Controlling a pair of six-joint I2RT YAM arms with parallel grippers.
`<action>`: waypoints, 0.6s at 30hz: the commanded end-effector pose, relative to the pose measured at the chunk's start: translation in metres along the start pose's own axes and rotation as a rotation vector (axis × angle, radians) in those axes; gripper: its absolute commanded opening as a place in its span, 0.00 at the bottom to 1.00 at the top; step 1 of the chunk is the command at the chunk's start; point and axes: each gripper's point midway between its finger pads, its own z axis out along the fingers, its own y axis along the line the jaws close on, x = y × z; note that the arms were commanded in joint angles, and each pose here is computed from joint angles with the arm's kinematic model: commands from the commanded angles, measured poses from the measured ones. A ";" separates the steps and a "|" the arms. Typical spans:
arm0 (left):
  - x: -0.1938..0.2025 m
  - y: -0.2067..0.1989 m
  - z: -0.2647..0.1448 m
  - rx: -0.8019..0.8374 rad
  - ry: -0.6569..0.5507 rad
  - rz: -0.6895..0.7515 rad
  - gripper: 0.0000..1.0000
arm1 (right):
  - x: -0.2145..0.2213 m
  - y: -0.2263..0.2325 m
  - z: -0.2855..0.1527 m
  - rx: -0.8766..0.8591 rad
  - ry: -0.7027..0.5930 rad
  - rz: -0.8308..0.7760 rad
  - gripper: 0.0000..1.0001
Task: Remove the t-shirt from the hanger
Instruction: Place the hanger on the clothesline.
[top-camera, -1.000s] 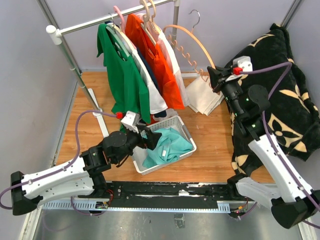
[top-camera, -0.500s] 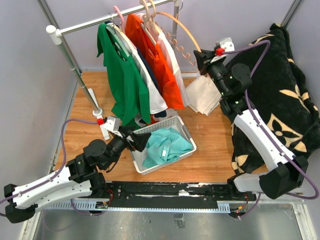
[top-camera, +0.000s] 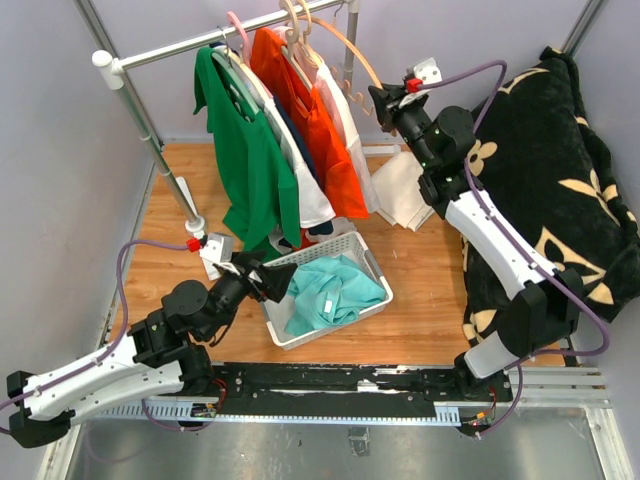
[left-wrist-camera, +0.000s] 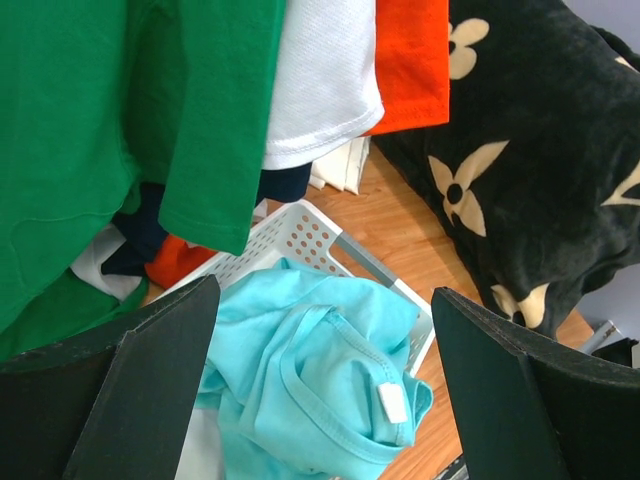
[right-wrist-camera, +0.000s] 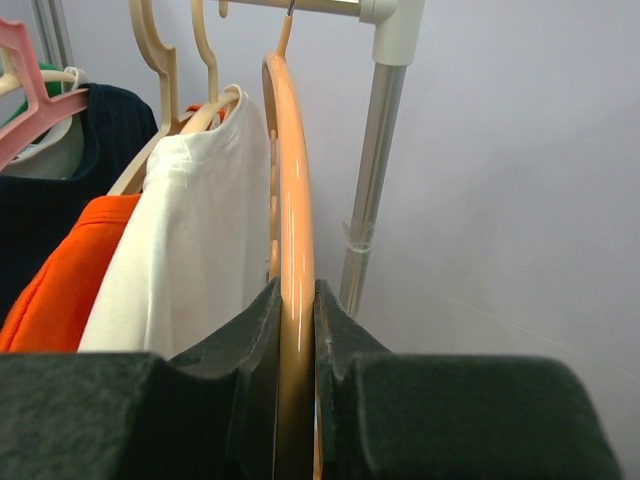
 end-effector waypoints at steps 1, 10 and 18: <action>-0.002 0.007 -0.003 -0.028 -0.015 0.002 0.92 | -0.048 0.003 0.014 -0.019 -0.154 -0.016 0.01; -0.004 0.009 -0.005 -0.035 -0.021 -0.001 0.92 | -0.025 0.003 0.026 -0.022 -0.109 -0.004 0.01; -0.013 0.007 -0.003 -0.033 -0.053 0.016 0.91 | -0.014 -0.006 0.010 0.025 -0.060 -0.020 0.43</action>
